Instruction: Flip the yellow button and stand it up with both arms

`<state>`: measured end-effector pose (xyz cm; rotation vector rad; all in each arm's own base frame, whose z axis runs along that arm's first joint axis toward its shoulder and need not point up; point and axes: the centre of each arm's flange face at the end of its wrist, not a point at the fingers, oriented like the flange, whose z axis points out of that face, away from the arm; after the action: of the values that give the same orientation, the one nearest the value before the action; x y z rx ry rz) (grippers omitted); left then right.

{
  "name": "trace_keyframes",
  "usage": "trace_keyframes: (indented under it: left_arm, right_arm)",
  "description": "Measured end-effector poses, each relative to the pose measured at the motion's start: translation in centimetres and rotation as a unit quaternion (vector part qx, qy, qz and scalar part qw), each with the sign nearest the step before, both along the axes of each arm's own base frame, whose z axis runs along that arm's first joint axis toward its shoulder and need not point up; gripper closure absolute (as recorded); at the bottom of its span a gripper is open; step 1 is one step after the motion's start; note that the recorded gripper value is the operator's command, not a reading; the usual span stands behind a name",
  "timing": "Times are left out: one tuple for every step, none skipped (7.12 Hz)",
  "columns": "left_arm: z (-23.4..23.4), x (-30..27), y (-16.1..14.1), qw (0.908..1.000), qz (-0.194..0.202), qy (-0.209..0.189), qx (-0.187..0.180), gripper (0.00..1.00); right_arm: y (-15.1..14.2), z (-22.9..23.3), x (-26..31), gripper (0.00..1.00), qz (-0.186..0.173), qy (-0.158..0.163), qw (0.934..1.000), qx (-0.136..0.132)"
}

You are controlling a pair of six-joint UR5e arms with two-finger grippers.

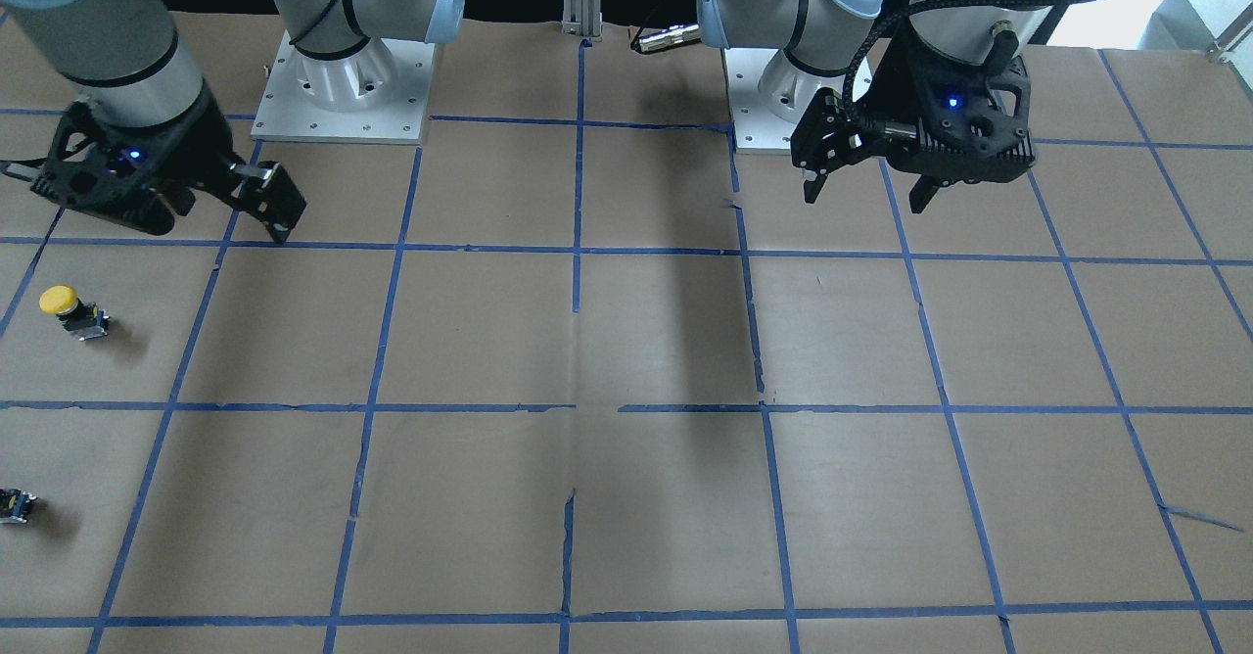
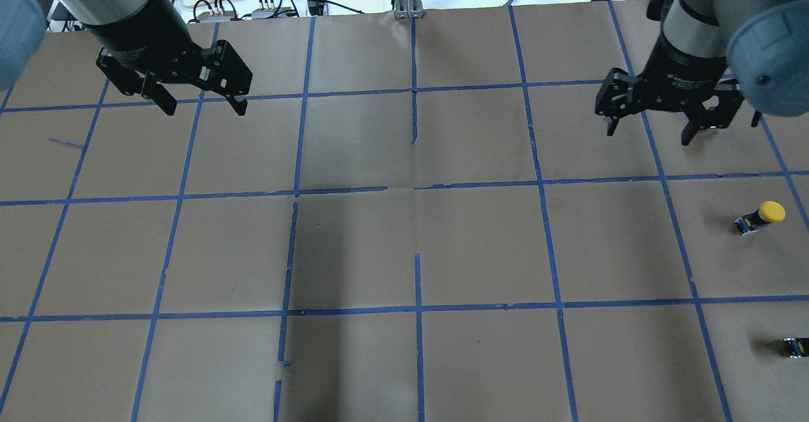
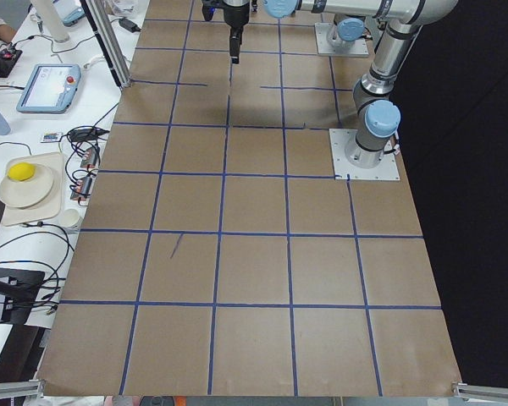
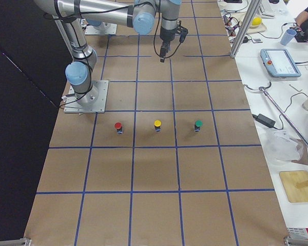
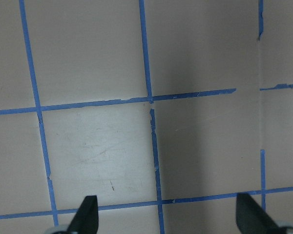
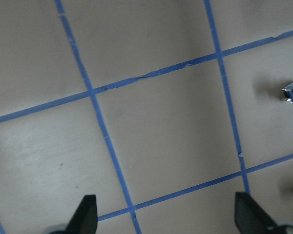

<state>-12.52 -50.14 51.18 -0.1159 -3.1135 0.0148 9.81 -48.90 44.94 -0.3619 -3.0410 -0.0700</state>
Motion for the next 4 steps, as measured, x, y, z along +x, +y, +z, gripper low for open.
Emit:
trace_keyframes:
  left_arm:
    - [0.0,0.0,0.0,1.0,0.0,0.0,0.0,0.0]
    - [0.0,0.0,0.0,1.0,0.0,0.0,0.0,0.0]
    - [0.0,0.0,0.0,1.0,0.0,0.0,-0.001,0.0]
    - [0.1,0.0,0.1,1.0,0.0,0.0,-0.001,0.0]
  right_arm:
    - [1.4,1.8,2.3,0.0,0.018,-0.023,0.9996,0.0]
    - [2.9,2.9,3.3,0.0,0.026,-0.038,0.9989,0.005]
    - [3.8,3.2,3.8,0.0,0.031,-0.045,0.9984,0.013]
    - [4.1,3.1,3.9,0.0,0.033,-0.047,0.9982,0.017]
